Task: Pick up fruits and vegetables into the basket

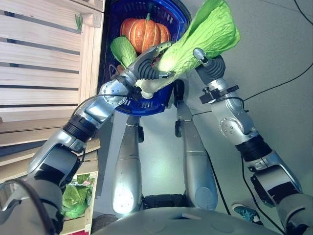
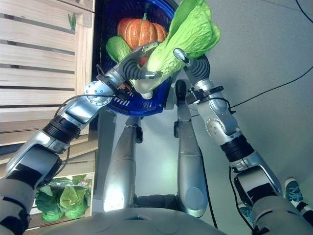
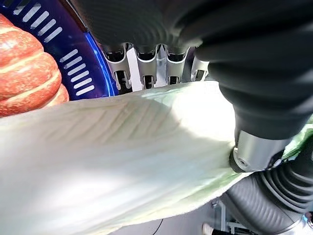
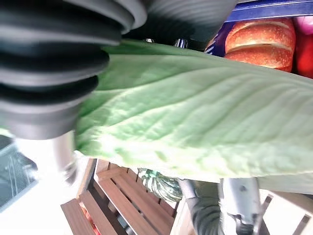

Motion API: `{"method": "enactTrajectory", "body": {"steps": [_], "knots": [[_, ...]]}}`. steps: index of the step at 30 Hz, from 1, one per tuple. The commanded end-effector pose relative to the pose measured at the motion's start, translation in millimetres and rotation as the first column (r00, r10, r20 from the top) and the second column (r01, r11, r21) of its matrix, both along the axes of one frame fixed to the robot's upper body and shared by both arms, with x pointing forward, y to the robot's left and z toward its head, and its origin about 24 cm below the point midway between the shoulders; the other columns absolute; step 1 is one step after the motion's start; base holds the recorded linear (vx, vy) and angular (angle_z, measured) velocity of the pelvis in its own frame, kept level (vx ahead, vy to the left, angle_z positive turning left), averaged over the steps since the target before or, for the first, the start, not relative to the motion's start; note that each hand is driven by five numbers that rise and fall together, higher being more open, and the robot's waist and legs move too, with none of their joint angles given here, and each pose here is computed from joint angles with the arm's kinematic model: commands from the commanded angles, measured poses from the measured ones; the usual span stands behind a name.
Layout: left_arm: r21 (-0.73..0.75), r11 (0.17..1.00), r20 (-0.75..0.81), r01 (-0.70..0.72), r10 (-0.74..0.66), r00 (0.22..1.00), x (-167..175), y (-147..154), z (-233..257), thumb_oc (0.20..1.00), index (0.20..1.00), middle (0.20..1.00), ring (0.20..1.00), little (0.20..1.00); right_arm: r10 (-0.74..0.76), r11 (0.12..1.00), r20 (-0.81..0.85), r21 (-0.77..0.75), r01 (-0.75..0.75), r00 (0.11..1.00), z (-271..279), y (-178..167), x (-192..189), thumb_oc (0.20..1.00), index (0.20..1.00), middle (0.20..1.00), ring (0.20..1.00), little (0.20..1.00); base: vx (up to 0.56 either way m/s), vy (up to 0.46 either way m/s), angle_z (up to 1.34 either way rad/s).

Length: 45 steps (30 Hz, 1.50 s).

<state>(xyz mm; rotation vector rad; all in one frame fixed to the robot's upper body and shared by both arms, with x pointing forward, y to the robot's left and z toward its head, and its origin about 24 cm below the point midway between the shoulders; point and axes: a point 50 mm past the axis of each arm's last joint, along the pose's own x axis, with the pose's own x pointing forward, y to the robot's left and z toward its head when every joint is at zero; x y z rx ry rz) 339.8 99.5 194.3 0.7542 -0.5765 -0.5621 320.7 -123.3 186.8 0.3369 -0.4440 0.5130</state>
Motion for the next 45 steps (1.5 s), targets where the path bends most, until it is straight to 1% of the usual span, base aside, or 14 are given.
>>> {"method": "enactTrajectory", "body": {"steps": [1, 10, 11, 12, 13, 17, 19, 22, 24, 25, 27, 35, 40, 45], "knots": [[0.063, 0.996, -0.062, 0.065, -0.061, 0.996, -12.8, -9.8, -19.8, 0.2, 0.2, 0.2, 0.2, 0.2, 0.176, 0.979, 0.288, 0.049, -0.198, 0.941, 48.0, 27.1, -29.4, 0.2, 0.2, 0.2, 0.2, 0.2, 0.0, 0.0, 0.0], [0.058, 0.998, -0.074, 0.027, -0.023, 0.997, -9.9, -7.3, -23.5, 0.2, 0.2, 0.2, 0.2, 0.2, 0.147, 0.98, 0.299, 0.084, -0.179, 0.943, 48.4, 24.7, -28.5, 0.2, 0.2, 0.2, 0.2, 0.2, 0.0, 0.0, 0.0], [0.045, 0.999, -0.071, 0.017, -0.014, 0.997, -9.4, -5.4, -23.4, 0.388, 0.388, 0.388, 0.388, 0.388, 0.144, 0.981, 0.301, 0.085, -0.177, 0.943, 48.2, 24.4, -28.4, 0.2, 0.2, 0.2, 0.2, 0.2, 0.0, 0.0, 0.0], [0.041, 0.999, -0.074, 0.016, -0.013, 0.997, -9.4, -5.1, -23.5, 0.504, 0.504, 0.504, 0.504, 0.504, 0.144, 0.981, 0.302, 0.085, -0.177, 0.943, 48.2, 24.6, -28.6, 0.2, 0.2, 0.2, 0.2, 0.2, 0.0, 0.0, 0.0], [0.027, 1.0, -0.074, 0.001, 0.001, 0.997, -9.5, -3.7, -24.5, 1.0, 1.0, 1.0, 1.0, 1.0, 0.142, 0.981, 0.302, 0.085, -0.175, 0.943, 47.7, 24.5, -28.8, 0.2, 0.2, 0.2, 0.2, 0.2, 0.0, 0.0, 0.0], [-0.088, 0.994, -0.079, -0.07, 0.063, 0.995, -7.3, 3.0, -26.8, 1.0, 1.0, 1.0, 1.0, 1.0, 0.143, 0.981, 0.296, 0.084, -0.175, 0.945, 45.6, 25.5, -29.1, 0.2, 0.2, 0.2, 0.2, 0.2, 0.0, 0.0, 0.0], [-0.244, 0.963, -0.055, -0.117, 0.107, 0.993, -8.0, 8.4, -22.6, 1.0, 1.0, 1.0, 1.0, 1.0, 0.14, 0.981, 0.294, 0.086, -0.172, 0.945, 44.0, 26.7, -29.7, 0.2, 0.2, 0.2, 0.2, 0.2, 0.0, 0.0, 0.0], [-0.463, 0.871, -0.033, -0.166, 0.171, 0.985, -10.5, 20.6, -18.6, 1.0, 1.0, 1.0, 1.0, 1.0, 0.13, 0.982, 0.294, 0.093, -0.164, 0.947, 41.0, 27.5, -30.1, 0.2, 0.2, 0.2, 0.2, 0.2, 0.0, 0.0, 0.0], [-0.591, 0.783, -0.021, -0.192, 0.224, 0.974, -13.2, 29.2, -16.5, 1.0, 1.0, 1.0, 1.0, 1.0, 0.118, 0.982, 0.293, 0.105, -0.154, 0.949, 38.9, 27.9, -29.9, 0.2, 0.2, 0.2, 0.2, 0.2, 0.0, -0.042, 0.0], [-0.615, 0.763, -0.019, -0.199, 0.239, 0.971, -13.9, 30.8, -16.1, 1.0, 1.0, 1.0, 1.0, 1.0, 0.116, 0.982, 0.293, 0.107, -0.153, 0.949, 38.7, 28.2, -30.0, 0.2, 0.2, 0.2, 0.2, 0.2, 0.0, -0.04, 0.0], [-0.69, 0.686, -0.019, -0.228, 0.298, 0.954, -15.8, 38.6, -14.0, 1.0, 1.0, 1.0, 1.0, 1.0, 0.106, 0.983, 0.29, 0.115, -0.144, 0.951, 38.3, 29.4, -30.2, 0.2, 0.2, 0.2, 0.2, 0.2, 0.0, -0.032, 0.01], [-0.82, 0.487, -0.061, -0.301, 0.45, 0.891, -15.8, 67.3, -8.8, 1.0, 1.0, 1.0, 1.0, 1.0, 0.057, 0.992, 0.284, 0.095, -0.087, 0.957, 38.0, 25.7, -29.8, 0.2, 0.2, 0.2, 0.2, 0.2, 0.0, 0.0, 0.0], [-0.841, 0.407, -0.071, -0.357, 0.569, 0.819, -11.8, 88.4, -3.4, 1.0, 1.0, 1.0, 1.0, 1.0, 0.003, 0.998, 0.272, 0.06, -0.02, 0.962, 37.6, 19.9, -24.0, 0.2, 0.2, 0.2, 0.2, 0.2, 0.01, 0.023, 0.0], [-0.851, 0.344, -0.093, -0.396, 0.644, 0.759, -8.0, 107.1, -0.7, 1.0, 1.0, 1.0, 1.0, 1.0, -0.044, 0.999, 0.279, 0.011, 0.042, 0.959, 38.6, 13.9, -18.5, 0.2, 0.2, 0.2, 0.2, 0.2, 0.0, 0.022, 0.0]]}}
